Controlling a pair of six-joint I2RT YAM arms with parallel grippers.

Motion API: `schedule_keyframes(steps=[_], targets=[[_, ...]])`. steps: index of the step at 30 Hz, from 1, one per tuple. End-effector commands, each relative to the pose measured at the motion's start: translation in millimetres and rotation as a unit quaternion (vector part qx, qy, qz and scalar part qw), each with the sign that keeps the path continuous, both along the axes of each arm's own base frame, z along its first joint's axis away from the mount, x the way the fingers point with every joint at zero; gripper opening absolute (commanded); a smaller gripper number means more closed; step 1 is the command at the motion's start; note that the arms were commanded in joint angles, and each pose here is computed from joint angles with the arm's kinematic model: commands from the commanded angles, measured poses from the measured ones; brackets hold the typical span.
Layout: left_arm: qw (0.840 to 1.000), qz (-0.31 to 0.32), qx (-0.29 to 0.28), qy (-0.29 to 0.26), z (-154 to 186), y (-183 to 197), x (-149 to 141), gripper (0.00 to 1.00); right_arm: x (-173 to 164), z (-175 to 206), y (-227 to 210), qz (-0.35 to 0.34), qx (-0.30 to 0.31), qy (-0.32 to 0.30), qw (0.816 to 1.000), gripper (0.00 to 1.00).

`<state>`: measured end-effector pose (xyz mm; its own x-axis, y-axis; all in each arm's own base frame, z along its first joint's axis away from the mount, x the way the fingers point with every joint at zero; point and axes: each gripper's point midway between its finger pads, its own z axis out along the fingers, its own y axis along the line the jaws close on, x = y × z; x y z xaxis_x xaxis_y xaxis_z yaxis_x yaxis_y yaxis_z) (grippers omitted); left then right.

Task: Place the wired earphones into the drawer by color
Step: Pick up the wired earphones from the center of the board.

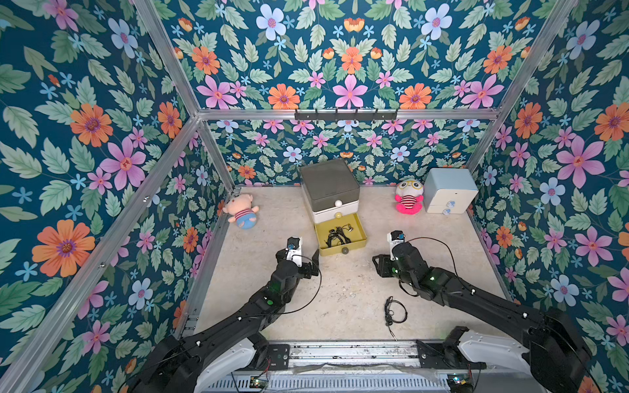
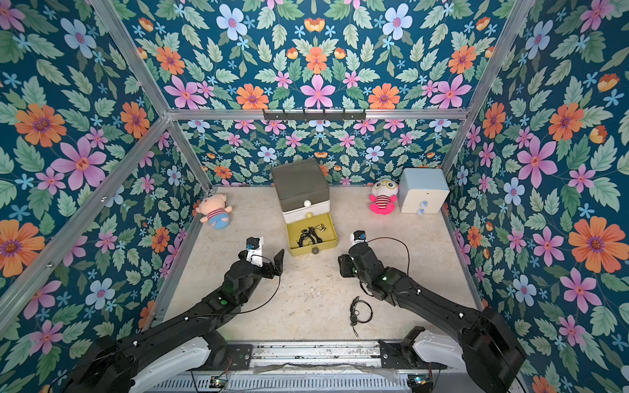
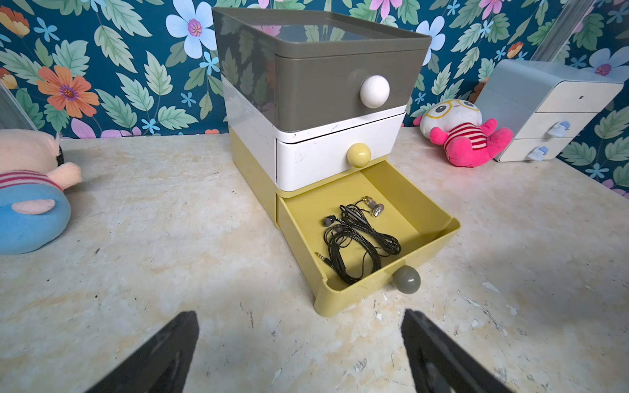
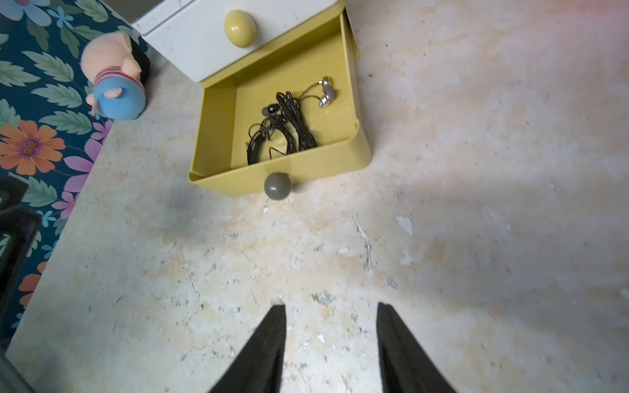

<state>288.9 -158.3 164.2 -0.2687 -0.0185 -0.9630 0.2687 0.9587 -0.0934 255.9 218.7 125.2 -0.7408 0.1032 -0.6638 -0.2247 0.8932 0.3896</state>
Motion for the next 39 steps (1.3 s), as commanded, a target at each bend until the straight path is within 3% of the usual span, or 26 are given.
schedule_keyframes(steps=[1,23,39], targets=[[1.0,0.007,-0.002,-0.012,5.4,1.7,2.6,0.99,-17.9,-15.8,-16.6,-0.03,-0.009,0.039,0.999,0.49],[1.0,0.01,0.005,-0.008,1.7,2.1,3.8,0.99,-112.4,-73.8,-34.9,-0.03,-0.003,0.216,0.976,0.54],[1.0,0.01,0.006,-0.007,1.4,1.7,4.1,0.99,-133.3,-91.8,-31.4,-0.017,-0.009,0.254,0.967,0.48]])
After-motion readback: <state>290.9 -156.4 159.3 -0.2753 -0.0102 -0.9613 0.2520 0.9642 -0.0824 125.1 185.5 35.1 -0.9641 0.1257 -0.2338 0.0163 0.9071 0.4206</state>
